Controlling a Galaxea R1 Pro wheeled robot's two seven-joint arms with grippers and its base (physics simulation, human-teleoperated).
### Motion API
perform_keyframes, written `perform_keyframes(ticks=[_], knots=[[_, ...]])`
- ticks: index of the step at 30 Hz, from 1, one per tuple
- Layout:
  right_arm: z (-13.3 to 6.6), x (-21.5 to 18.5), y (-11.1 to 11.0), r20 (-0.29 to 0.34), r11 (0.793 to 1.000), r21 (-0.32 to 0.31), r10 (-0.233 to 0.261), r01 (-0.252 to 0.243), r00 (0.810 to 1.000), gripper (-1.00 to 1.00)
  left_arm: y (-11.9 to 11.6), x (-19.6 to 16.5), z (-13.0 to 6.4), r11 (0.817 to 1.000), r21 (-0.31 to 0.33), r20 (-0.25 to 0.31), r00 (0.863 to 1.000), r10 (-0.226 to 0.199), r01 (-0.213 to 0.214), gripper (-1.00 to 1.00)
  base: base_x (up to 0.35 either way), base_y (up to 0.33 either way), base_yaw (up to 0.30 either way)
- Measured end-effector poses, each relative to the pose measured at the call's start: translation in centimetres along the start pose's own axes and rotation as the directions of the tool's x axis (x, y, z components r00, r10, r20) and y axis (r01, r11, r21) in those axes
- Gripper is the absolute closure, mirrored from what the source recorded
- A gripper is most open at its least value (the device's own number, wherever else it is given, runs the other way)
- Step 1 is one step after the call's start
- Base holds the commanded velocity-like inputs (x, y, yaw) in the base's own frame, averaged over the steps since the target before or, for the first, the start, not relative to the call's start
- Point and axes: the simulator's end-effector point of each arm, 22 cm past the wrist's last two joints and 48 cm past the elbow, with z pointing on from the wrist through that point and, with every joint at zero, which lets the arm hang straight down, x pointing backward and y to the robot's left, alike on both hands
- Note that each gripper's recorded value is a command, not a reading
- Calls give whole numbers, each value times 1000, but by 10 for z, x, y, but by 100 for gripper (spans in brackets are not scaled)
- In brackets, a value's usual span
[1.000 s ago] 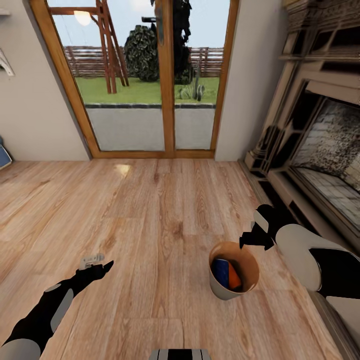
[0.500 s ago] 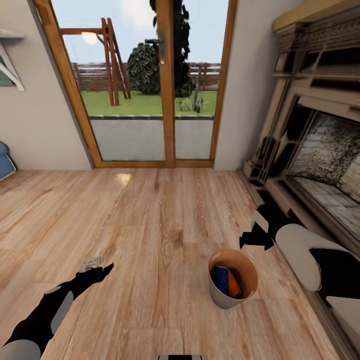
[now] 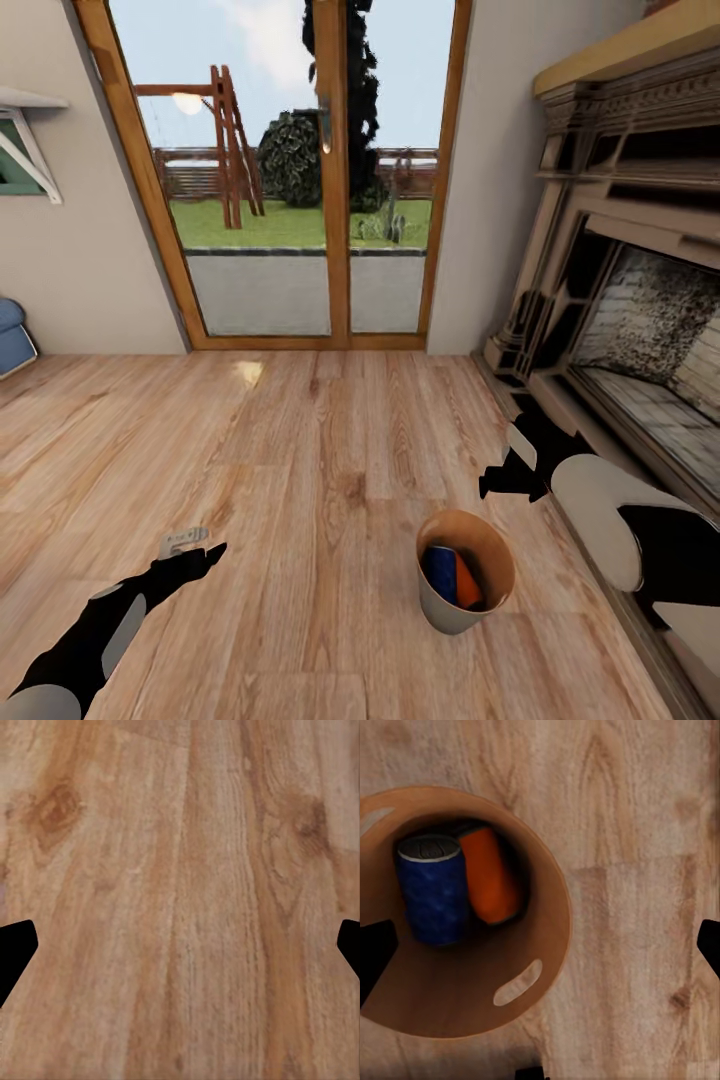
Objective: Put the three can of soda from the living room inside the tash can in the kitchen.
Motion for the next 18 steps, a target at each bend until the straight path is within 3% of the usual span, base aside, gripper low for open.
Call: perform_keyframes(ticks=[8, 18], knots=[[-4, -5, -2, 116, 1000, 8, -9, 8, 993, -100, -4, -15, -8, 1000, -2, -2, 1000, -1, 1, -100, 0, 0, 0], [-12, 5, -4, 135, 1000, 16, -18, 16, 991, -100, -10, -34, -19, 1000, -2, -3, 1000, 0, 0, -100, 0, 0, 0]])
